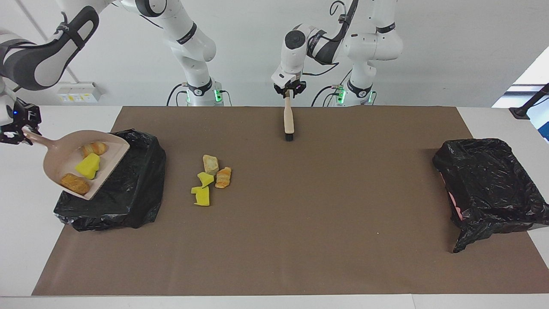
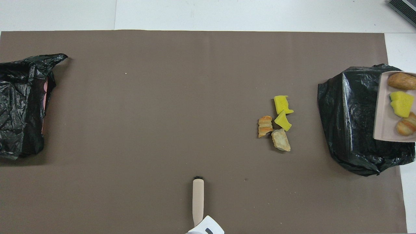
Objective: Sweep and dump trash in bin
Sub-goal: 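Tip the dustpan over the black bag with the right gripper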
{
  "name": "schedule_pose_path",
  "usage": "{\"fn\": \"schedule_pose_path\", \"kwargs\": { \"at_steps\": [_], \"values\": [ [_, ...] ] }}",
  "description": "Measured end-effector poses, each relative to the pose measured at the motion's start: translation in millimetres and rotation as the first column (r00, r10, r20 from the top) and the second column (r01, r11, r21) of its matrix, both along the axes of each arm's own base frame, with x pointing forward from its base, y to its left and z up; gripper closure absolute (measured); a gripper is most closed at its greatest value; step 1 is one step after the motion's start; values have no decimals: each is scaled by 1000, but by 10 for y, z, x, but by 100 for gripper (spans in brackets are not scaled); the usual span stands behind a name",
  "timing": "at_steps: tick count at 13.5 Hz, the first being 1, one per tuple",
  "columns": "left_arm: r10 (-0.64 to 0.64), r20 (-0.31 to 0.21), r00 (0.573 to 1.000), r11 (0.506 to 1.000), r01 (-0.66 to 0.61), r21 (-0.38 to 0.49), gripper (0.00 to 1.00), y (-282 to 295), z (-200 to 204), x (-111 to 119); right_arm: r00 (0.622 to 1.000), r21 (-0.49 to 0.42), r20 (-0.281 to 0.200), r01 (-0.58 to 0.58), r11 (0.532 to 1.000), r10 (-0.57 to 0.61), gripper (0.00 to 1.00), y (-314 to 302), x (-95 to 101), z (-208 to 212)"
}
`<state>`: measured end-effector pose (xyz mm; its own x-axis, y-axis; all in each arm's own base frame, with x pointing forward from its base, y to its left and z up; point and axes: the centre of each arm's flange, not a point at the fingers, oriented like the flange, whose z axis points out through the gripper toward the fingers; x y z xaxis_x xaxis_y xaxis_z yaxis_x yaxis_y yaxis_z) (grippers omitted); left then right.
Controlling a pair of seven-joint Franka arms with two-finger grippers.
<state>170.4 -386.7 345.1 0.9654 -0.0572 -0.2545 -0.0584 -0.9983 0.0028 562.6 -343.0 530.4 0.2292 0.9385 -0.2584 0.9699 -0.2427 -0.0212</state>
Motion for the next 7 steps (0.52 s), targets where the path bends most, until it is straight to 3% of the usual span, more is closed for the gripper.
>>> {"fn": "schedule_pose_path", "kwargs": {
  "at_steps": [1, 3, 5, 7],
  "values": [
    [-1, -1, 1000, 1000, 1, -1, 48, 5, -1, 7, 999, -13, -4, -42, 999, 42, 67, -1, 23, -7],
    [-24, -3, 1000, 1000, 24, -11, 22, 16, 1, 34, 993, -54, -15, -117, 992, 116, 67, -6, 74, -35],
    [-65, 1, 998, 997, 65, -36, 1, 38, 34, 122, 983, -98, -11, -184, 978, 183, 67, -24, 121, -79],
    [-82, 18, 996, 994, 83, -67, 0, 60, 142, 289, 973, -164, -18, -229, 960, 229, 67, -50, 158, -127]
  ]
}}
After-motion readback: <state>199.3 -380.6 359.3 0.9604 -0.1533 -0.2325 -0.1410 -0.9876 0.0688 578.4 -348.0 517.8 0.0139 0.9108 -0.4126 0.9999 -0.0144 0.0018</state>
